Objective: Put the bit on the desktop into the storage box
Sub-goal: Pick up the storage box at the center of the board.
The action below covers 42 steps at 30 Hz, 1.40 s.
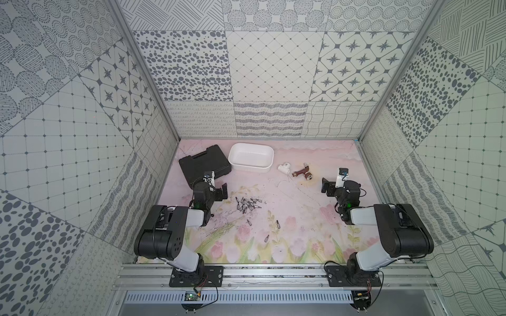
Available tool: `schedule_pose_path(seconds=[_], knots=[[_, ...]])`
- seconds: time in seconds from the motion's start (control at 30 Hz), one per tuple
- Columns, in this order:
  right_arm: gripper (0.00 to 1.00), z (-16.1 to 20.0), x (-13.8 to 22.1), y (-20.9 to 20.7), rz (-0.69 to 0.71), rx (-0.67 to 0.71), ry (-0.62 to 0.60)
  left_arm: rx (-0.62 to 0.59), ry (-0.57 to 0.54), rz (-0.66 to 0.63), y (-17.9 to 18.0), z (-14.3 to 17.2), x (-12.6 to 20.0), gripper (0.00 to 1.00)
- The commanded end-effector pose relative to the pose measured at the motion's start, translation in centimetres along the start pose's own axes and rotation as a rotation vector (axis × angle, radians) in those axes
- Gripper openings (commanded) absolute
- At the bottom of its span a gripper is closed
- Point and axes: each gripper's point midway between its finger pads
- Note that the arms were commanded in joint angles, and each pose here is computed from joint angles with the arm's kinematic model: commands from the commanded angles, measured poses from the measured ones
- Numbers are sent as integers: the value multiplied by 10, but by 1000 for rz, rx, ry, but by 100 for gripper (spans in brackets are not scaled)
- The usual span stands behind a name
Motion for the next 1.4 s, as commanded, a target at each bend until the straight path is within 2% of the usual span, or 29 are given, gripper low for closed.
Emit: schedule_pose_path(seconds=[0.0,0.57,0.77,0.87,0.97,1.07,1.1,1.23,1.37], knots=[[97,-16,-1,-2,14,6,-46,1,-32,15,-3,-10,-1,99],[97,-15,0,-3,2,-6,-50,1,-32,16,-3,-9,-1,99],[97,-32,23,-18,69,-39,-63,1,-20,-14,-7,-35,17,99],[97,-43,38,-20,65,-70,-40,4,-73,-31,-11,-56,36,99],[97,-53,50,-19,45,-152,-4,76,-82,-60,-11,-72,53,99],[97,-56,55,-10,-10,-247,70,206,-39,-86,-12,-84,71,99],[97,-70,55,-7,-35,-282,69,244,-16,-89,-14,-85,77,99],[97,-81,50,20,-142,-374,147,374,82,-84,-22,-84,97,99],[97,-90,36,54,-220,-382,271,417,178,-76,-29,-75,116,99]])
Point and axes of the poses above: each gripper's point midway between its finger pads, its own x axis back along the fingers, its own y axis along the line the jaws close on, z = x × y, and after that the axes turned 11 degrees about x, right-handed
